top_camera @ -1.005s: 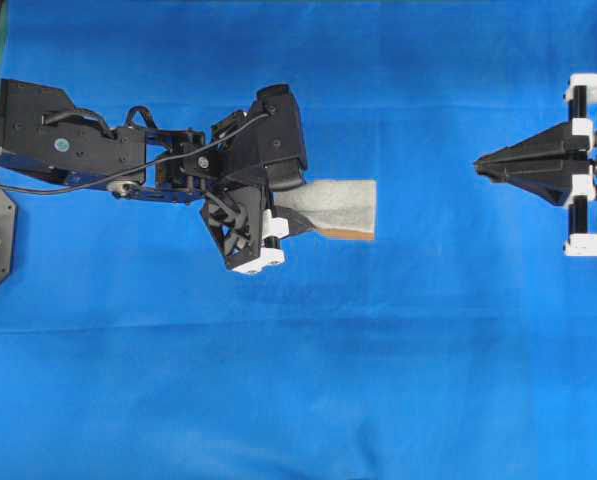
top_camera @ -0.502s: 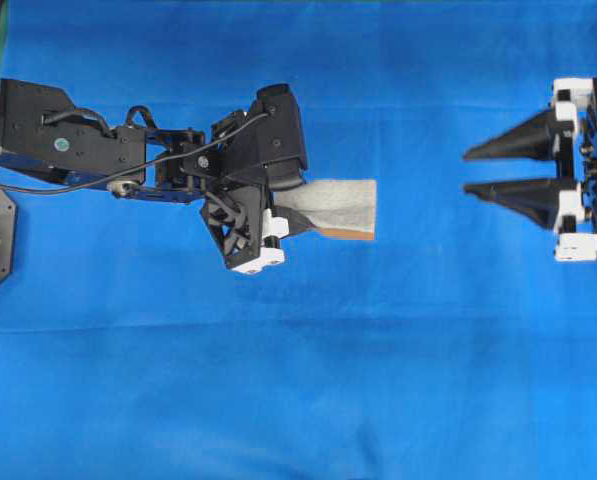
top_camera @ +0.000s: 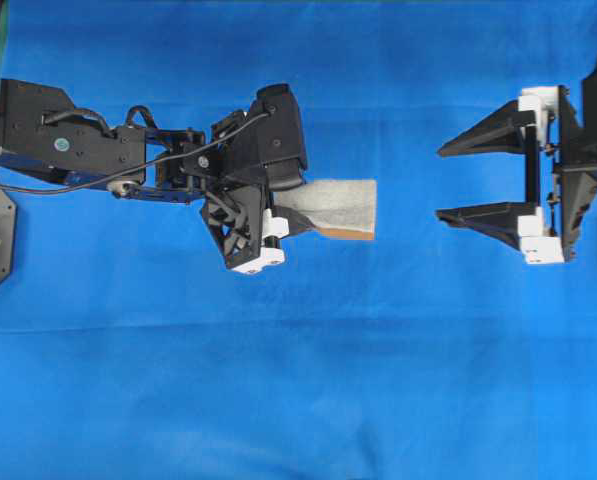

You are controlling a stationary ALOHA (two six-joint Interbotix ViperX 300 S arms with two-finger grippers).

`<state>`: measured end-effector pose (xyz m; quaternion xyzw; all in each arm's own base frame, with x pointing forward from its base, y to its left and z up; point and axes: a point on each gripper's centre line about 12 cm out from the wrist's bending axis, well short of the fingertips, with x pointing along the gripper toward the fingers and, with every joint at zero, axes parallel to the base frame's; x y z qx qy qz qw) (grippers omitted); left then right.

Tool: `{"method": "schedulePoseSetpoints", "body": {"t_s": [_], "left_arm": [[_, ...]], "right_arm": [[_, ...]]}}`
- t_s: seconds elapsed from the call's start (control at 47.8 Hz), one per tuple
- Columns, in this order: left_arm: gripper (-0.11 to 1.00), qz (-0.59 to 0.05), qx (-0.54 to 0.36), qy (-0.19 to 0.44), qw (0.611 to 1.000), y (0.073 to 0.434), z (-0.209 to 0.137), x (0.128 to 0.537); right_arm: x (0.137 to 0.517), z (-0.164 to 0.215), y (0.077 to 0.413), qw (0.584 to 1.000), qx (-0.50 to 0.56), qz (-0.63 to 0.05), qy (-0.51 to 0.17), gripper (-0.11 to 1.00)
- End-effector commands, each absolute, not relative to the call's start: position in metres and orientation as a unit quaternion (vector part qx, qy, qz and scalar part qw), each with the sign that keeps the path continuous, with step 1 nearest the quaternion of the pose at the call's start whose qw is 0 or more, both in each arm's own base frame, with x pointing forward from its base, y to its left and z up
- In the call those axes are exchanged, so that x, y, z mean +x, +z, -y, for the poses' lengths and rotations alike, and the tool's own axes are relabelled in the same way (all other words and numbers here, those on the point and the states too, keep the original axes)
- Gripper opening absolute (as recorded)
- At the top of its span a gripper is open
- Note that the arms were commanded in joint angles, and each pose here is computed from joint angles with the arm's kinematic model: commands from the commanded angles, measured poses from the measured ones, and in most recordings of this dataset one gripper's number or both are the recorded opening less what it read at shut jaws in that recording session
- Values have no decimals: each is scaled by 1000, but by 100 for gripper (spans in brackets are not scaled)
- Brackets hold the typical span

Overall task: Hand over the sponge with the left arm and wipe it with the right arm.
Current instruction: 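Move the open right gripper to the sponge and close on it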

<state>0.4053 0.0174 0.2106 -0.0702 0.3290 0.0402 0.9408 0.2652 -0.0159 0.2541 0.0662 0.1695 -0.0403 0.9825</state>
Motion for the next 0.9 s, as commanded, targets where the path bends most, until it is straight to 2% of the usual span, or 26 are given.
{"method": "schedulePoseSetpoints", "body": {"t_s": [0.0, 0.544, 0.879], "left_arm": [[42, -308, -68, 38, 948, 225, -17, 409], [42, -310, -68, 38, 947, 223, -17, 408], [40, -312, -68, 38, 947, 223, -17, 408]], "right_arm": [[275, 17, 263, 984, 64, -162, -39, 74], [341, 19, 249, 975, 75, -205, -43, 74], [366, 19, 238, 969, 74, -232, -41, 74]]}}
